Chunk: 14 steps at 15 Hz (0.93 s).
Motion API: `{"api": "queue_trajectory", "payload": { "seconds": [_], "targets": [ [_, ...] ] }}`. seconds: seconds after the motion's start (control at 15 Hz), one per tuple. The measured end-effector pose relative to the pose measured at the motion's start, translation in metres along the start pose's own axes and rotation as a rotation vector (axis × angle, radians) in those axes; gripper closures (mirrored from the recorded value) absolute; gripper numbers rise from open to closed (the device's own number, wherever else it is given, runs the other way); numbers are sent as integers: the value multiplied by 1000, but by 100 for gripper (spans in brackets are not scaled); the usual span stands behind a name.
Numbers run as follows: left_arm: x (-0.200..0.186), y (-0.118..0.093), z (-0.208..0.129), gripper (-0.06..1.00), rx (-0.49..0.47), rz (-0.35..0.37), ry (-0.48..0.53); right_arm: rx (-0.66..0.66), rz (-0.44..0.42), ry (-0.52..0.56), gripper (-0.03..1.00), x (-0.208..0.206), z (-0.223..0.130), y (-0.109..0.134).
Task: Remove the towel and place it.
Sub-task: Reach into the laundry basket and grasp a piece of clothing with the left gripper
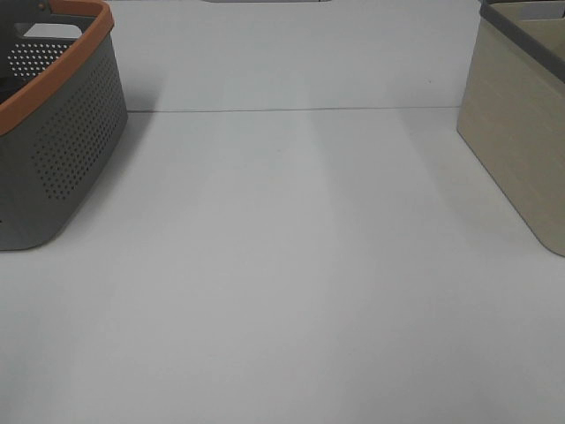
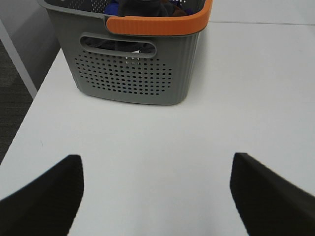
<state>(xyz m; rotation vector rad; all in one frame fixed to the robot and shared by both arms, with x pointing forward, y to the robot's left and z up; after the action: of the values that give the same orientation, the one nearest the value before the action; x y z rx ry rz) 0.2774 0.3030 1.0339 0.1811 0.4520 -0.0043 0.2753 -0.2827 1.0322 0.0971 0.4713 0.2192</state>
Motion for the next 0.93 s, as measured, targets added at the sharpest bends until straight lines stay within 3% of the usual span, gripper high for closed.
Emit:
{"api": "queue_trajectory", "payload": {
  "seconds": [0.93],
  "targets": [
    [0,0,0,18,2,0,0,0,0,0,21,0,0,0]
  ]
}}
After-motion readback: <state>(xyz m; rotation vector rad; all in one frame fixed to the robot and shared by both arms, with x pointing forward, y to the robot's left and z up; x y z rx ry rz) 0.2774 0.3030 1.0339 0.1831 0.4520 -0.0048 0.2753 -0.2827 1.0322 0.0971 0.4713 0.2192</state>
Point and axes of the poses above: a point on each arm's last joint axis where the gripper is mounted, x pointing out along that axis toward the gripper, y along the wrist's bending axis when the last joint is at zero, z = x × y, the point moved 5 cm from there along x, pointing out along that axis toward the gripper, and after that the axes turned 12 degrees about x, right-handed, at the moved point
